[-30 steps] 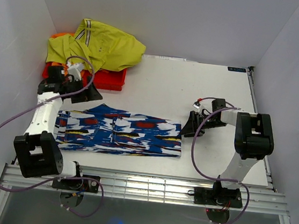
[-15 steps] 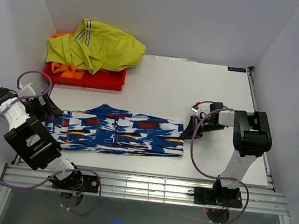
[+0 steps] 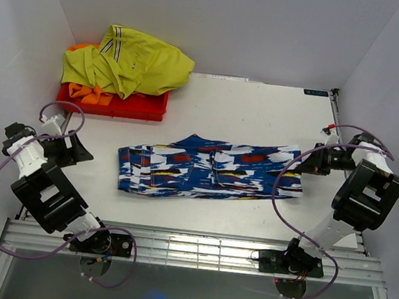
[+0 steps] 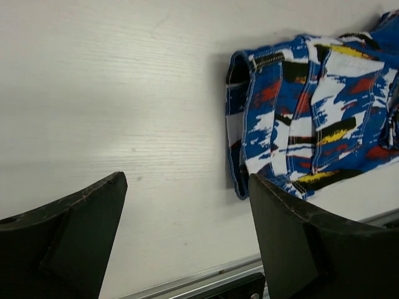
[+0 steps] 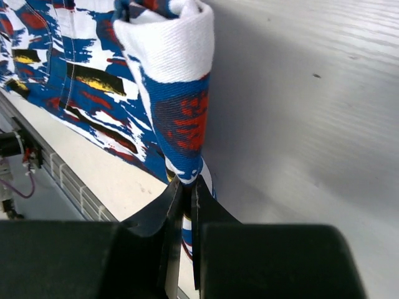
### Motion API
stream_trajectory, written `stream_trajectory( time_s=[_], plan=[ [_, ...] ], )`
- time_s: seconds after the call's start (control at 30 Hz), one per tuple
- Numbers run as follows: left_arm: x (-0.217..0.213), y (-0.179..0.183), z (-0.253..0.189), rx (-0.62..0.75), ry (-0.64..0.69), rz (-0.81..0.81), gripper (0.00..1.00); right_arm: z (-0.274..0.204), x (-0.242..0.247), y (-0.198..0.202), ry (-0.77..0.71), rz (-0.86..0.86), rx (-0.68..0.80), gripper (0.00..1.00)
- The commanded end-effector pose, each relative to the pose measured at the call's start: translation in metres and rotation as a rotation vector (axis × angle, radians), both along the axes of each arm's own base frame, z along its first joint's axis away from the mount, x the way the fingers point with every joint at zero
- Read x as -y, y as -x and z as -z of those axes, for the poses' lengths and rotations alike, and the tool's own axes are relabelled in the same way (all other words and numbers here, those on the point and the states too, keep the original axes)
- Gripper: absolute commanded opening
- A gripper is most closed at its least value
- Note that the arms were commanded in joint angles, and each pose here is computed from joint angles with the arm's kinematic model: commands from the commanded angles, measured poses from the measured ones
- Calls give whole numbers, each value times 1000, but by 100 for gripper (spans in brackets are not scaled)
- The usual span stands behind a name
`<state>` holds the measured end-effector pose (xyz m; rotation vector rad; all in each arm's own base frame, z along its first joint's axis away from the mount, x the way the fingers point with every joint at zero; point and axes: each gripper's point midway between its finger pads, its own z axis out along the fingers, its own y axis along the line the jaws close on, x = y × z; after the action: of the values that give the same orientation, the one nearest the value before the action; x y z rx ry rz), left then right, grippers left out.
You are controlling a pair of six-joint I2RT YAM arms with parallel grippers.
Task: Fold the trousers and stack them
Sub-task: Fold the trousers
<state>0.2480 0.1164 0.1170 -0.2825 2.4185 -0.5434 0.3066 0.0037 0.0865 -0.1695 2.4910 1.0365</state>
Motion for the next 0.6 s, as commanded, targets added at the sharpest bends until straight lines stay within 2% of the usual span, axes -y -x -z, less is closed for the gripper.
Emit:
stream_trajectory(
  time_s=[0.0, 0.1, 0.23, 0.27, 0.33, 0.37, 0.43, 0.47, 0.57],
  plan=[
    [29, -5, 0, 46, 51, 77, 88, -10, 5, 18, 17, -63, -23, 8],
    [40, -12, -4, 74, 96, 97, 88, 11, 7, 21, 25, -71, -59, 8],
    [58, -16, 4, 64, 88, 136, 88, 41, 23, 18, 89, -66, -87, 10],
    [63, -21, 6, 76, 71, 158, 88, 48, 31, 17, 91, -34, -111, 23],
    [72, -22, 12, 59, 89, 150, 88, 53, 40, 12, 98, -2, -105, 40],
    [79, -22, 18, 49, 94, 161, 88, 55, 47, 12, 98, 29, -113, 58],
    [84, -24, 27, 11, 126, 142, 89, 57, 53, 15, 104, 49, -114, 70],
    [86, -26, 27, 4, 135, 146, 89, 57, 59, 18, 127, 64, -114, 81],
    [85, -33, 31, -6, 162, 120, 88, 60, 63, 29, 143, 79, -112, 87]
  ],
)
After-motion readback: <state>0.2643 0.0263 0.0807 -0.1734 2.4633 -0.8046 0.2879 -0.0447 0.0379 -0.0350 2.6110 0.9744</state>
